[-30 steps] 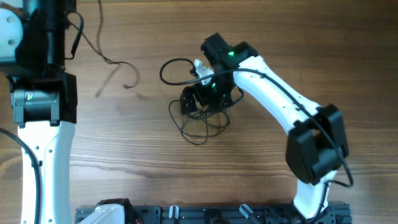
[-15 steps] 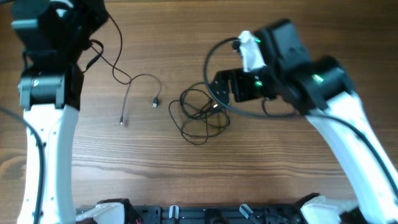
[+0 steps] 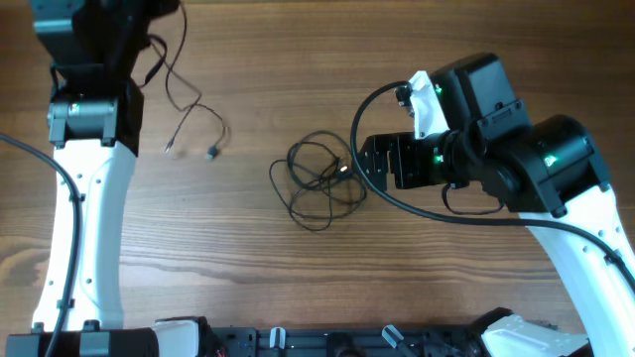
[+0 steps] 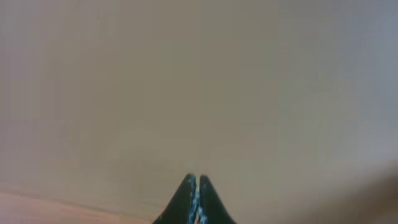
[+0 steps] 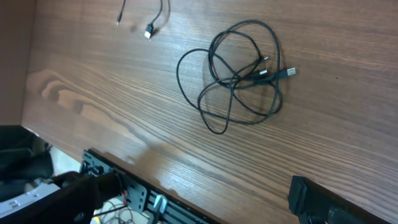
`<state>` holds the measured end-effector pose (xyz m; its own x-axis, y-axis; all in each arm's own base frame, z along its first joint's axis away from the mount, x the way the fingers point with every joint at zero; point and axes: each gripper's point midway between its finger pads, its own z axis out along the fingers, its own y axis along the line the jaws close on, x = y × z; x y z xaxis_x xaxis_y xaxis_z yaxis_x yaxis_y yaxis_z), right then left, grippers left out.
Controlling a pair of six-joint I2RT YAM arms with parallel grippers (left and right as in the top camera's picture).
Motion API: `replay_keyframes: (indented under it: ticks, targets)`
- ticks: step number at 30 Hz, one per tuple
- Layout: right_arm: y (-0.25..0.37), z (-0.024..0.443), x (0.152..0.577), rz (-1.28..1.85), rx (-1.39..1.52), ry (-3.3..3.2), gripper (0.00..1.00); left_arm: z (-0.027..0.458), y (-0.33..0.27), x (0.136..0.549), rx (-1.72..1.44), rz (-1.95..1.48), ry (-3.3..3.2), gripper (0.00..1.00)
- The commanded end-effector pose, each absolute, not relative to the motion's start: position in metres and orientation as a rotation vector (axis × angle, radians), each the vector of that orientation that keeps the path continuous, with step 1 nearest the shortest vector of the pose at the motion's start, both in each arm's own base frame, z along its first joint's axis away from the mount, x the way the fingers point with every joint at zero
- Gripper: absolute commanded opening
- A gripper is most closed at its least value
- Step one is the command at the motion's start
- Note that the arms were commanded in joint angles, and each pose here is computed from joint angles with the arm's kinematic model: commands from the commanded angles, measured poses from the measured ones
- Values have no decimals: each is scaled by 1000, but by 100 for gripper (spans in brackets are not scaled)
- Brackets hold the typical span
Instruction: Untangle cables
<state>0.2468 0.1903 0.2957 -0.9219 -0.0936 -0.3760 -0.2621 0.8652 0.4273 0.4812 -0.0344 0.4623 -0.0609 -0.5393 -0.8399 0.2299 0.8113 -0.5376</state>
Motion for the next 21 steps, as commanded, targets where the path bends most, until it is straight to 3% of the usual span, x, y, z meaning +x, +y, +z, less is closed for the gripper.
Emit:
replay_keyframes:
  ticks: [1, 5, 9, 21]
  targets:
    - [188, 295, 250, 666, -233, 2698, 100, 507, -74, 467, -226, -908, 1364, 4]
    - [188, 295, 250, 666, -234, 2698, 100, 532, -101, 466, -176, -951, 1216, 4]
    - [188, 294, 249, 664, -233, 2705, 100, 506, -83, 498, -364, -847, 1206, 4]
    - [186, 291, 245, 655, -234, 2725, 100, 338, -24, 599, -404, -364, 1505, 4]
